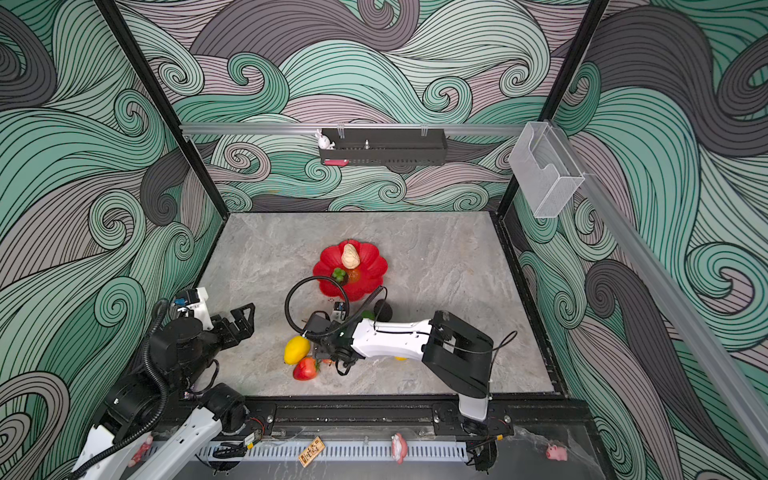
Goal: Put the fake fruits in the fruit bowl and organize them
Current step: 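Lower the right gripper onto the red apple and close on it, then lift the red apple with the right gripper while the left gripper reaches toward it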
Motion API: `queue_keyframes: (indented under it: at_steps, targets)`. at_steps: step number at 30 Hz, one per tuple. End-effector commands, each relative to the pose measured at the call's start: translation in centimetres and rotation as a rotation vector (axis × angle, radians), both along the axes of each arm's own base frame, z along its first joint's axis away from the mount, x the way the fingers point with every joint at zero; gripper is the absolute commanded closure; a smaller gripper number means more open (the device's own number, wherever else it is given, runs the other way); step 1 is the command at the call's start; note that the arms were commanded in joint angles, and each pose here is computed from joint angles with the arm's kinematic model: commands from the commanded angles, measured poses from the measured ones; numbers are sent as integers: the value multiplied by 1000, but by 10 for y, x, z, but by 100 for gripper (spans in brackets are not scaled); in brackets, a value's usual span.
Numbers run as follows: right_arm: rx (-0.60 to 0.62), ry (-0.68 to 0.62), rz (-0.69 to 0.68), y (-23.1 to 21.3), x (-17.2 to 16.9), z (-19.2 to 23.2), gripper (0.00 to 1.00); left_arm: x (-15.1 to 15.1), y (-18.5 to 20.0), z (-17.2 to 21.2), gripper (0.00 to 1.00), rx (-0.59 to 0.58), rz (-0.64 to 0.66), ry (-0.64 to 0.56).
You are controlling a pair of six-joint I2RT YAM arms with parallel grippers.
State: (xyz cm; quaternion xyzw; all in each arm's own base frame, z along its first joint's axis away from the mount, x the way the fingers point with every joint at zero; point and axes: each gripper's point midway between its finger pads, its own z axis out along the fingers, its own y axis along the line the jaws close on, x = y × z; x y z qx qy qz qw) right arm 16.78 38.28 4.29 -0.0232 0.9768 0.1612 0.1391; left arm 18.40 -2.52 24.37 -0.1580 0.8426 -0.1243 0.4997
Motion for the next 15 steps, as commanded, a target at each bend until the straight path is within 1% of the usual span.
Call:
queue_keyframes:
  at_steps: [1, 5, 9, 12, 15]
  targets:
    - [4, 4, -2, 2, 1, 2, 29, -2, 1, -1, 1, 7, -2, -3]
    - [15, -9, -3, 1, 2, 7, 32, -1, -1, -2, 1, 8, -7, -1]
    - [48, -59, -12, -6, 7, 27, 33, 0, -2, -3, 1, 9, -13, 1]
    - [115, -106, -36, -15, 12, 50, 34, 4, -11, -4, 1, -1, -50, 2]
    - [221, -140, -78, -26, 19, 78, 34, 11, -32, -5, 2, -27, -143, -5]
